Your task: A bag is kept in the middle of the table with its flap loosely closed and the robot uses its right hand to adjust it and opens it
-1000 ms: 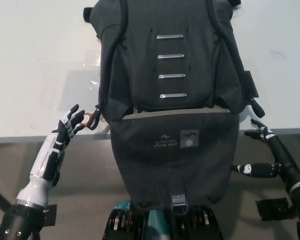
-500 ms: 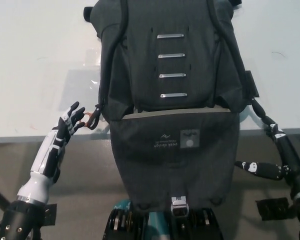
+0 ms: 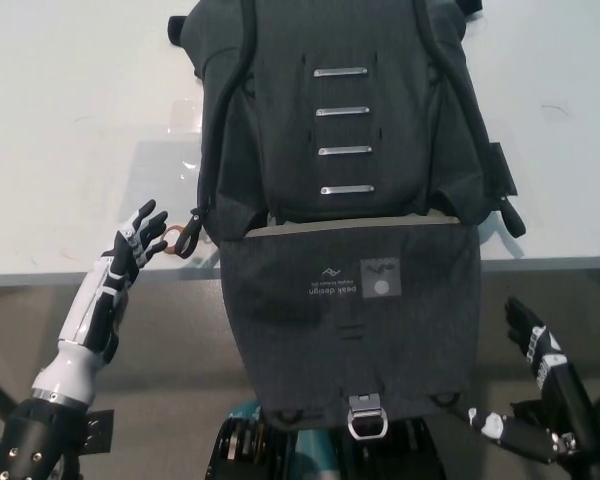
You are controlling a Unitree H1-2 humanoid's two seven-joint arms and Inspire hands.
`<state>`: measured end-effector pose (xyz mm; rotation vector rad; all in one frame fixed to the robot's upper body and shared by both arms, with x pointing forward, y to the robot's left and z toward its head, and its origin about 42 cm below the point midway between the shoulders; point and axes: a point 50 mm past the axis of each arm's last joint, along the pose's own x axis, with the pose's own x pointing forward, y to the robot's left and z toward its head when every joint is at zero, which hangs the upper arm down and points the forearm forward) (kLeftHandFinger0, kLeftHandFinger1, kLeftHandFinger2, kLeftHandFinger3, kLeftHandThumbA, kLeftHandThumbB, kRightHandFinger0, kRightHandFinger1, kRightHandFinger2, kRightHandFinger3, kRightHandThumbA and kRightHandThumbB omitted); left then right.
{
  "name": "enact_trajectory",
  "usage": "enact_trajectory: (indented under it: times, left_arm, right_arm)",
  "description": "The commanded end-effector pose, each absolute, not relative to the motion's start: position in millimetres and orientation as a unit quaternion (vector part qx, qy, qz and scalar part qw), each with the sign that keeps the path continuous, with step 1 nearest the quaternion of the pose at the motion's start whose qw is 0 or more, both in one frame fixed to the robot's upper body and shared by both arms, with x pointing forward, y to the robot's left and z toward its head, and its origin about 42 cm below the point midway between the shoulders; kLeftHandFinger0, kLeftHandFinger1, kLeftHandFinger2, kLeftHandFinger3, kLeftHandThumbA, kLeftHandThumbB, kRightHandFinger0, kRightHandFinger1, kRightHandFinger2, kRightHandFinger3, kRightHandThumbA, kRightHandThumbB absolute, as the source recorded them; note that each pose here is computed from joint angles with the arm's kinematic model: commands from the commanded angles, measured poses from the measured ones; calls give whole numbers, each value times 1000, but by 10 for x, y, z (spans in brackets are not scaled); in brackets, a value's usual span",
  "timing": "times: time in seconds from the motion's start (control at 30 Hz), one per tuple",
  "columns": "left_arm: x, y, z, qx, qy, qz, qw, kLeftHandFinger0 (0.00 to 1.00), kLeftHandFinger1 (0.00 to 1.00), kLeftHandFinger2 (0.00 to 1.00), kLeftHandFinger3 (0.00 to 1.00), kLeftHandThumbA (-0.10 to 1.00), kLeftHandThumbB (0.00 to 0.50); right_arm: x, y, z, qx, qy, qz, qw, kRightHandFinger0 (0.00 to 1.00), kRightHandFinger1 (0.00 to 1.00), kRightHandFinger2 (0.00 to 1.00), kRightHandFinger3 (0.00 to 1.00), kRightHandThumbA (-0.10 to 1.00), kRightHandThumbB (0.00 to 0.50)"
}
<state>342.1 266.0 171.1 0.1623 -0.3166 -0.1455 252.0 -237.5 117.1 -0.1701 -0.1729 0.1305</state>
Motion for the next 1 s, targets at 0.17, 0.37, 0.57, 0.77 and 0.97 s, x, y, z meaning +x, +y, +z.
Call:
enact_trajectory:
  times: [0.17,0.37,0.57,0.77,0.97]
  left_arm:
    - [3444,2640,1841,88,-184,-78,976,1000,1000,1000,1000,1000,156]
    - [3303,2693,1734,95,-170,-71,978,1000,1000,1000,1000,1000,162]
    - [3128,2778,1556,114,-159,-51,979,1000,1000,1000,1000,1000,156]
    - [3036,2836,1410,135,-153,-38,978,1000,1000,1000,1000,1000,205]
    - [2686,2811,1168,136,-122,-37,983,1000,1000,1000,1000,1000,219]
  right_arm:
    - [2712,-2342,1240,-67,-179,54,980,1000,1000,1000,1000,1000,275]
    - [2839,-2328,1103,-68,-179,45,981,1000,1000,1000,1000,1000,296]
    - [2816,-2348,1054,-78,-188,46,978,1000,1000,1000,1000,1000,273]
    - [2807,-2346,1034,-71,-183,47,979,1000,1000,1000,1000,1000,286]
    - [2512,-2362,880,-75,-155,59,983,1000,1000,1000,1000,1000,264]
